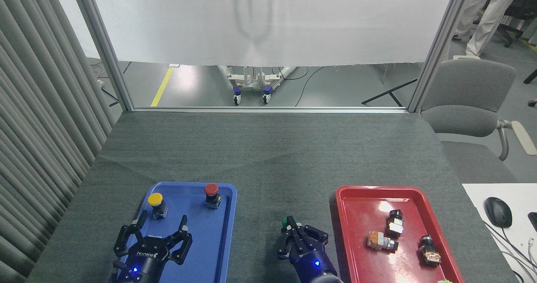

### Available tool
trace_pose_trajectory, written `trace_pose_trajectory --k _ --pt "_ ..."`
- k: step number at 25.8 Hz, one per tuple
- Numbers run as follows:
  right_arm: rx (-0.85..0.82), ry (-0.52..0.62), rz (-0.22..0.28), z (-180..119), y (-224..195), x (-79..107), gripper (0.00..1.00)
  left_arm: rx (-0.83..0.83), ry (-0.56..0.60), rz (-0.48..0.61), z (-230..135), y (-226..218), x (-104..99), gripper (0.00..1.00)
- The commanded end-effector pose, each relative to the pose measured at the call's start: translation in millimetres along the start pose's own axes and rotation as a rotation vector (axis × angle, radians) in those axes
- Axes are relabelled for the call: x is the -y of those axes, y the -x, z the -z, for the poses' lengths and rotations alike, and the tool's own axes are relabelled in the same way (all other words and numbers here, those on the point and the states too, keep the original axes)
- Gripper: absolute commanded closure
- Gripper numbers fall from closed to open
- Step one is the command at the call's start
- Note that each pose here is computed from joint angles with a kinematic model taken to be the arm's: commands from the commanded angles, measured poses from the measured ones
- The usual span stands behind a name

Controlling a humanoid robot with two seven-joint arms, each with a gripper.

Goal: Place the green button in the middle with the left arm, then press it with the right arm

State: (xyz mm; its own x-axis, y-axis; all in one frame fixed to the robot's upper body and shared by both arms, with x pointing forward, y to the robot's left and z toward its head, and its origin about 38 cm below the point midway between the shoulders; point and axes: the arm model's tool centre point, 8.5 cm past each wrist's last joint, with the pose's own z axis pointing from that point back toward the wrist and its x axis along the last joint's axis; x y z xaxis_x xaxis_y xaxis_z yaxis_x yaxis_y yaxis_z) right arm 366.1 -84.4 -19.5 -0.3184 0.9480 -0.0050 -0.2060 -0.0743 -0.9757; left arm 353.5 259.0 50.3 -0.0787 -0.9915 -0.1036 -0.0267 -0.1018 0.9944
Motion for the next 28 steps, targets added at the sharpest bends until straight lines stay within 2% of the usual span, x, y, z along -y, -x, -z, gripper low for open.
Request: trace_pose_trajectory --k 1,8,9,11,12,13,14,15,18,23,26,28 --pt "-0.013 -0.065 0.000 -1 1 -8.1 1.00 0.002 0.000 -0.003 0 0 -1 0.00" --pt "-0.027 0.077 0.029 0 4 32.0 1.00 0.002 0.011 -0.001 -2 1 1 0.00" --pt "-0.029 0.095 0.029 -1 6 35.2 0.96 0.002 0.011 -0.001 -2 1 1 0.00" --pt "-0.040 0.136 0.045 -5 11 41.4 0.77 0.002 0.014 0.001 -3 2 2 0.00" --pt "-0.047 0.154 0.058 -8 15 43.6 0.59 0.002 0.013 -0.001 -2 1 2 0.00" --pt "-0.063 0.168 0.065 -13 22 42.1 0.33 0.002 0.013 -0.001 -2 1 2 0.00" --pt "-0.099 0.187 0.073 -19 39 41.8 0.13 0.002 0.012 -0.004 -2 0 2 0.00" --pt "-0.133 0.207 0.081 -26 54 41.5 0.03 0.002 0.011 -0.007 -2 -1 2 0.00" --pt "-0.214 0.237 0.092 -55 87 36.3 0.00 -0.001 0.015 -0.009 -4 -2 3 0.00" --pt "-0.291 0.225 0.039 -103 140 27.0 0.00 -0.002 0.010 -0.011 -2 -2 1 0.00" --pt "-0.320 0.214 0.066 -118 149 19.5 0.00 0.000 0.009 -0.019 -1 -5 1 0.00" --pt "-0.329 0.205 0.116 -126 149 11.8 0.00 -0.001 0.007 -0.019 -1 -4 0 0.00"
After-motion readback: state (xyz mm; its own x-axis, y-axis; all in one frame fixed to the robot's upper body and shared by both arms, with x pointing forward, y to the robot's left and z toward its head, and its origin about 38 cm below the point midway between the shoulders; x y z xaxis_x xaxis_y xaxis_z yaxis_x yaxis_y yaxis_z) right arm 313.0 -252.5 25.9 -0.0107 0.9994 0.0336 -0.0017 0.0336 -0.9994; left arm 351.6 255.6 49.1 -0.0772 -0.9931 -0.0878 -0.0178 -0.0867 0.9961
